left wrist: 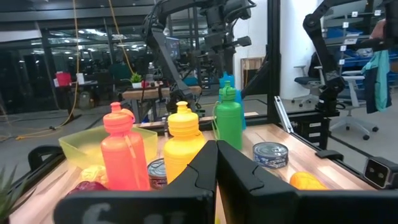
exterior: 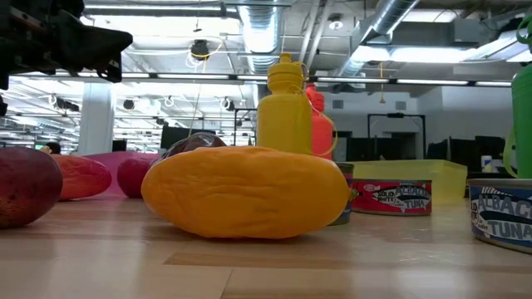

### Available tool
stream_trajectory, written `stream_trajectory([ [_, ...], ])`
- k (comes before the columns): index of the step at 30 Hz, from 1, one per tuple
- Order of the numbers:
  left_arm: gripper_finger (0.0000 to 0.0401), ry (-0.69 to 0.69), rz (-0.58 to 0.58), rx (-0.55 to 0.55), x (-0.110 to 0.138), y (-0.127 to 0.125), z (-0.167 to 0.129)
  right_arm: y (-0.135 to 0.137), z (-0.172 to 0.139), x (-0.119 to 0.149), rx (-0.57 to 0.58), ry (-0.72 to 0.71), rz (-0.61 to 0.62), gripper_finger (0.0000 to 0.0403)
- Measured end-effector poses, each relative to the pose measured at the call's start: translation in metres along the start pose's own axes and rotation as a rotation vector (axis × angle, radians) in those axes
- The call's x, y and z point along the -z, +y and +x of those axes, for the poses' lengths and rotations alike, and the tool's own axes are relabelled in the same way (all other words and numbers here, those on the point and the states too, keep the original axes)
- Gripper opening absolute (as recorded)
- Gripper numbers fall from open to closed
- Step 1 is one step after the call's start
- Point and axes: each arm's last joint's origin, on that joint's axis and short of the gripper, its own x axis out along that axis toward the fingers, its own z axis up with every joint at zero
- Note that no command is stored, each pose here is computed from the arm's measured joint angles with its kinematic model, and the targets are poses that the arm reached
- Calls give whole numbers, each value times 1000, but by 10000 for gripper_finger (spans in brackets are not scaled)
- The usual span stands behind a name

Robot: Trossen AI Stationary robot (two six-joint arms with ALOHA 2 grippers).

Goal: Pick & Place Food Item
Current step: Put the blue tumbler into the yellow bin

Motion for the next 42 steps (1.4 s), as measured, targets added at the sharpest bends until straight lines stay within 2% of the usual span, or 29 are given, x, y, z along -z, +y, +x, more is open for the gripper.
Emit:
stream_trajectory([
  [9, 0, 1, 0, 0, 0, 0, 0, -19, -10, -7, 3, -41, 168, 39],
  [16, 0, 1, 0, -1, 0, 0, 0, -29, -13, -31, 5, -142, 310, 39],
  [20, 0, 1, 0, -1, 0, 0, 0, -33, -12, -43, 25, -166, 327, 39],
  [25, 0, 1, 0, -1, 0, 0, 0, -44, -13, -65, 80, -266, 390, 39],
  [30, 0, 1, 0, -1, 0, 0, 0, -61, -16, -86, 138, -308, 444, 39],
  [39, 0, 1, 0, -1, 0, 0, 0, -83, -66, -117, 120, -439, 432, 39],
  [42, 0, 1, 0, -1, 0, 0, 0, -97, -84, -127, 182, -530, 469, 39],
])
